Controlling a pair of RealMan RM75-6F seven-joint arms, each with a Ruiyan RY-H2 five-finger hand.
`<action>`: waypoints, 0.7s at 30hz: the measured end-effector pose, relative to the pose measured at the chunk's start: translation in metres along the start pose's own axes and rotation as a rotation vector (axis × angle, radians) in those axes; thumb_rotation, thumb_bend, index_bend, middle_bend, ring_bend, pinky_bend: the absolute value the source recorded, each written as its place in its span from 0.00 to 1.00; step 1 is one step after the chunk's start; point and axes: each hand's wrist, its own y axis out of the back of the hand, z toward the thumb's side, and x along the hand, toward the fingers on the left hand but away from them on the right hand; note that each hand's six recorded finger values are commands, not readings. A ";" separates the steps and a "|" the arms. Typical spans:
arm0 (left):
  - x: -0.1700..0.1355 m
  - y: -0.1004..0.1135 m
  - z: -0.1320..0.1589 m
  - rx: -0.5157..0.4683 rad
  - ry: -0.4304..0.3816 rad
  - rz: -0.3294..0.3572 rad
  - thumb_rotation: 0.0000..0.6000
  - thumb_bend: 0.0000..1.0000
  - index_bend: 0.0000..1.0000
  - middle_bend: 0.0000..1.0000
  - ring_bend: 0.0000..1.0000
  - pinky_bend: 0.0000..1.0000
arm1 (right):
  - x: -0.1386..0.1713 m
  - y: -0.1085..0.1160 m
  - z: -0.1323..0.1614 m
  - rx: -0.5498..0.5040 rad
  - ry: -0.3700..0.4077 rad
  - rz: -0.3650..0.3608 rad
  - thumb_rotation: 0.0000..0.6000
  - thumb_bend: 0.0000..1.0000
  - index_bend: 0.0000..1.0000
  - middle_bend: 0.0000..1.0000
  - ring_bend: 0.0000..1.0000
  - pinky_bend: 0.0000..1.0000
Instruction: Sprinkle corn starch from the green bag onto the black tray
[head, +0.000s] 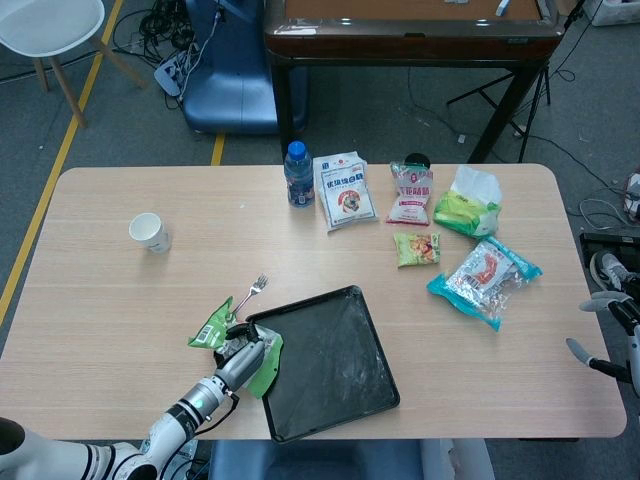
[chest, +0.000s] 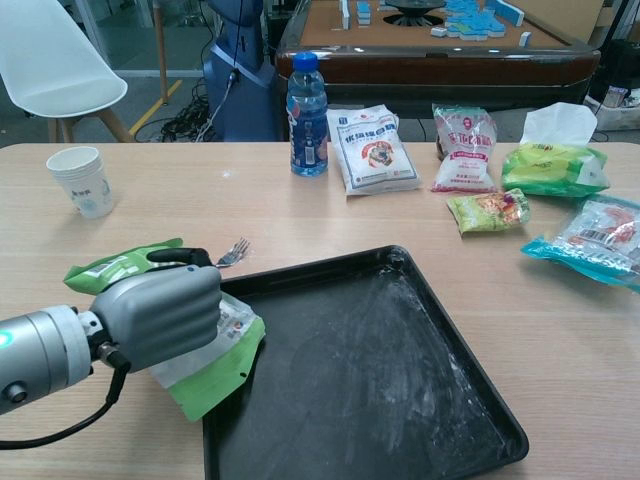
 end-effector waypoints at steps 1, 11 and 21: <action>0.000 -0.001 0.001 0.000 0.000 -0.008 1.00 0.47 0.43 0.77 0.73 0.68 | 0.000 0.000 0.000 0.000 0.000 0.001 1.00 0.08 0.42 0.35 0.17 0.18; -0.003 -0.002 -0.014 -0.011 0.035 -0.031 1.00 0.47 0.43 0.77 0.73 0.68 | 0.002 0.000 0.000 -0.005 0.004 -0.005 1.00 0.08 0.42 0.35 0.17 0.18; -0.006 -0.011 0.010 0.023 -0.016 -0.071 1.00 0.47 0.44 0.77 0.74 0.68 | 0.004 0.000 -0.003 -0.007 -0.005 -0.004 1.00 0.08 0.42 0.35 0.17 0.18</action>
